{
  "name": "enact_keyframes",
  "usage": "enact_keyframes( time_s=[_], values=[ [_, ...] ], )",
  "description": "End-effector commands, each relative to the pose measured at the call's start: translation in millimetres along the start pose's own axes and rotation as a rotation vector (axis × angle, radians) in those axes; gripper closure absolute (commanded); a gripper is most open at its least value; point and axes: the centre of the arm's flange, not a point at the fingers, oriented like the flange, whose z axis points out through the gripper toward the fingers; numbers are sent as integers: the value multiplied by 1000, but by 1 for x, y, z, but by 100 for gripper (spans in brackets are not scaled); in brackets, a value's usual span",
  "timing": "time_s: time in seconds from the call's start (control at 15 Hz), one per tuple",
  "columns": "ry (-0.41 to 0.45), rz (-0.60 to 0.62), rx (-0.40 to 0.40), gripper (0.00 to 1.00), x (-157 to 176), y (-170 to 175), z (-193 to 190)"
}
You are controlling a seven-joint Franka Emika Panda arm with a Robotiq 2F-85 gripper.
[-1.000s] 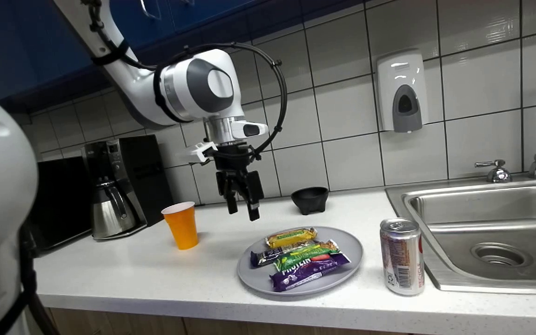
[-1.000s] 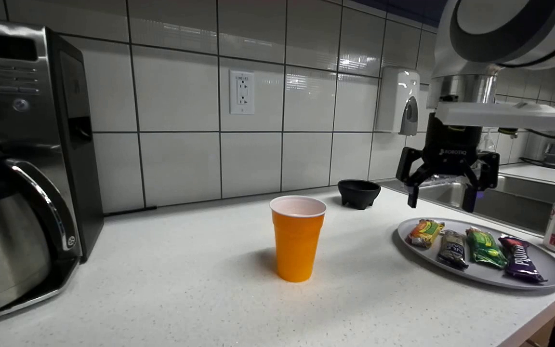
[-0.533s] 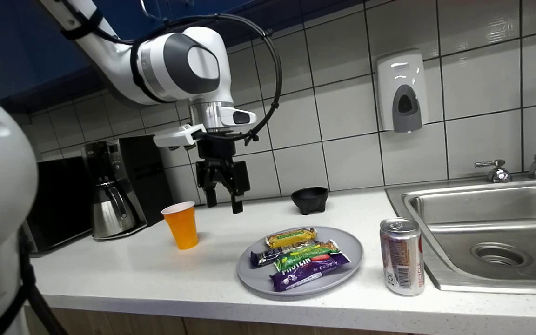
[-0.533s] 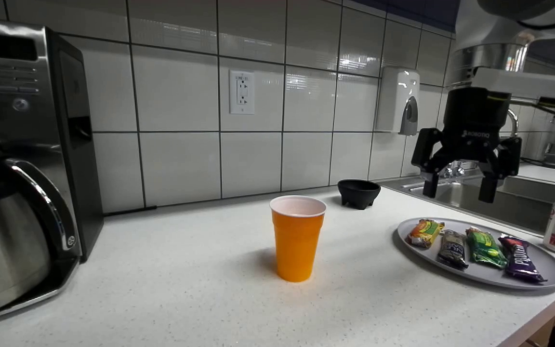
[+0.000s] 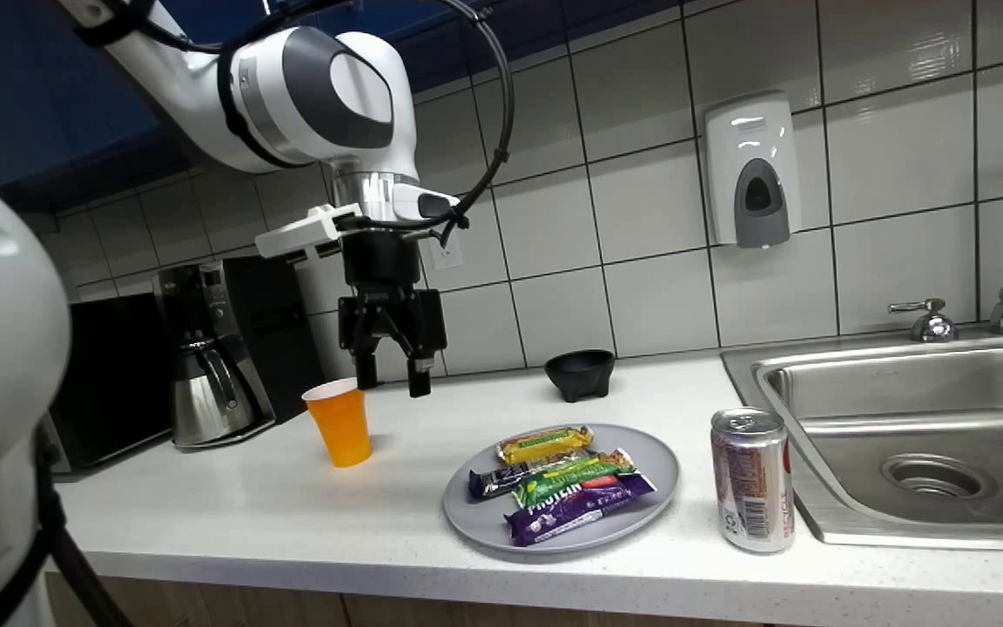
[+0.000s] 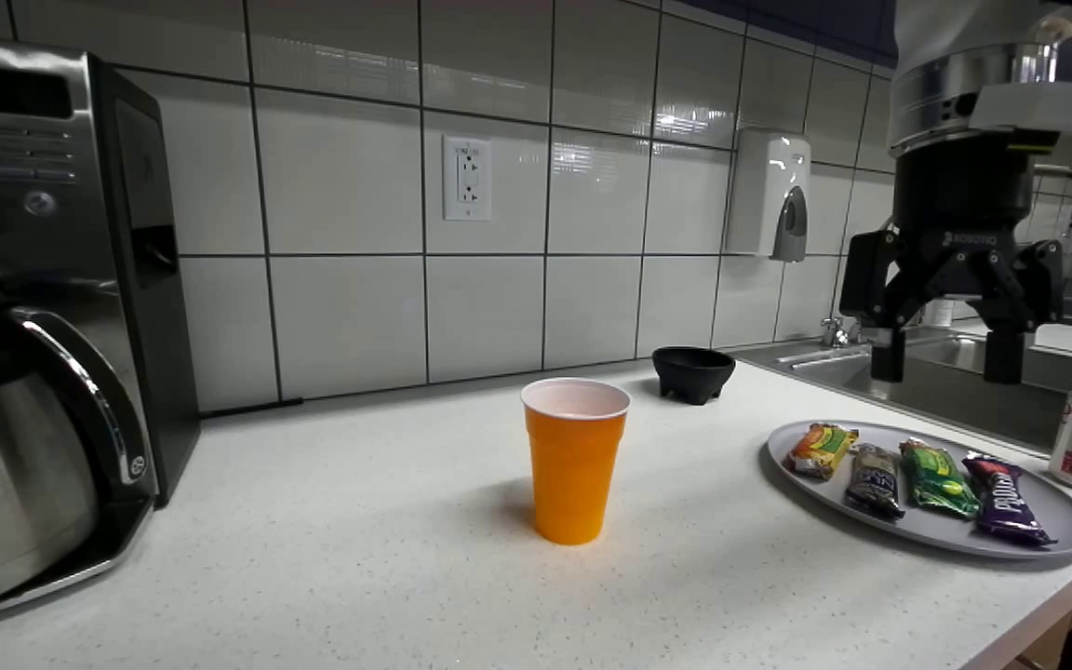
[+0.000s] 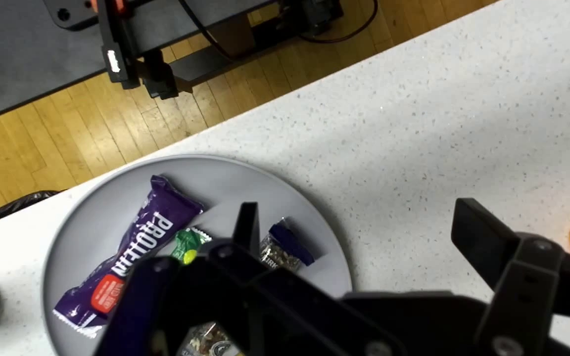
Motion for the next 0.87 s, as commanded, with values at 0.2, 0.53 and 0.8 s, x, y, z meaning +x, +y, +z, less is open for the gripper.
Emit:
enact_keyframes(
  time_s=[0.2,0.53,0.8],
  values=[
    [21,-56,-150,0,-12,9,-6],
    [15,-72,-136,0,-1,6,0],
    [15,-74,-137,0,-2,6,1]
  ],
)
